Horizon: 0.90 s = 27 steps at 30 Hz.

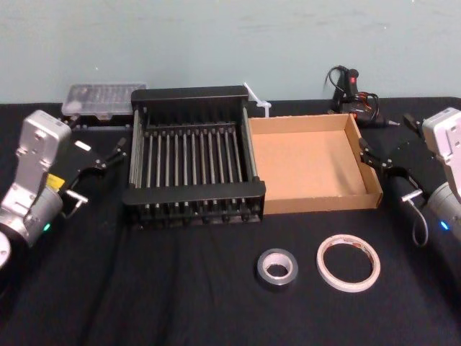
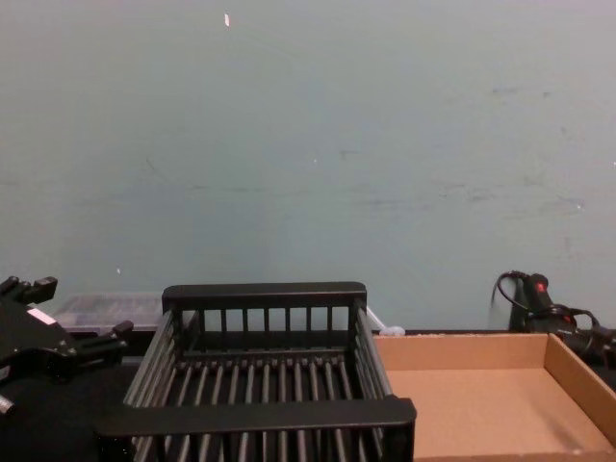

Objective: Pick up the white tape and place it into the black box , Pick up the silver tape and place it into the brown box.

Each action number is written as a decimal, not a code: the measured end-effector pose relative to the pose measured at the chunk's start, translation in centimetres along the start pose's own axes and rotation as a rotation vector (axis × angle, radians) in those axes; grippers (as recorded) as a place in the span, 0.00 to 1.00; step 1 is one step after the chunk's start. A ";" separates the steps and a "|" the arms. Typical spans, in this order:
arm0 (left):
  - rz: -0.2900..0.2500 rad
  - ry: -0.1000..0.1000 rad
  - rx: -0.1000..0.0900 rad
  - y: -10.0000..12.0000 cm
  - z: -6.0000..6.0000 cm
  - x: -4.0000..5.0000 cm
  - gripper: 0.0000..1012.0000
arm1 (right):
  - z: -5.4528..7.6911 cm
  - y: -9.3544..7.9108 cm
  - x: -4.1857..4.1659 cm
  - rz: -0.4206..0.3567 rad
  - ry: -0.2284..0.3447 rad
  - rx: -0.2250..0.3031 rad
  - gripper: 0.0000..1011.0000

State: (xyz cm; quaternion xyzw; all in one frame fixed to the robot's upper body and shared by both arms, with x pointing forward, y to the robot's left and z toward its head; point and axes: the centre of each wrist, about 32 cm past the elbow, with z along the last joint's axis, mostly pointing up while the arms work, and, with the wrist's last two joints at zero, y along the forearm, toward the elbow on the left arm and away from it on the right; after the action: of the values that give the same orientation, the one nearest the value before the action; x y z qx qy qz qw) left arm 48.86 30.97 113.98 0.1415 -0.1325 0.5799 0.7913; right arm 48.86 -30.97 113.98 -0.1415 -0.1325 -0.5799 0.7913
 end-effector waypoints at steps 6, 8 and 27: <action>0.000 0.000 0.000 0.0 0.0 0.00 0.99 | 0.0 0.0 0.00 0.000 0.000 0.000 0.99; 0.000 0.000 0.000 0.0 0.0 0.00 0.99 | 0.0 0.0 0.00 0.000 0.000 0.000 0.99; 0.000 0.000 0.000 0.0 0.0 0.00 0.99 | 0.0 0.0 0.00 0.000 0.000 0.000 0.99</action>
State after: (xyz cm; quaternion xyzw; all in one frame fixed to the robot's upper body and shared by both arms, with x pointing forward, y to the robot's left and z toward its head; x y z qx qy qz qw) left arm 48.86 30.97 113.98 0.1415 -0.1324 0.5799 0.7913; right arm 48.86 -30.96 113.98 -0.1415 -0.1325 -0.5799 0.7913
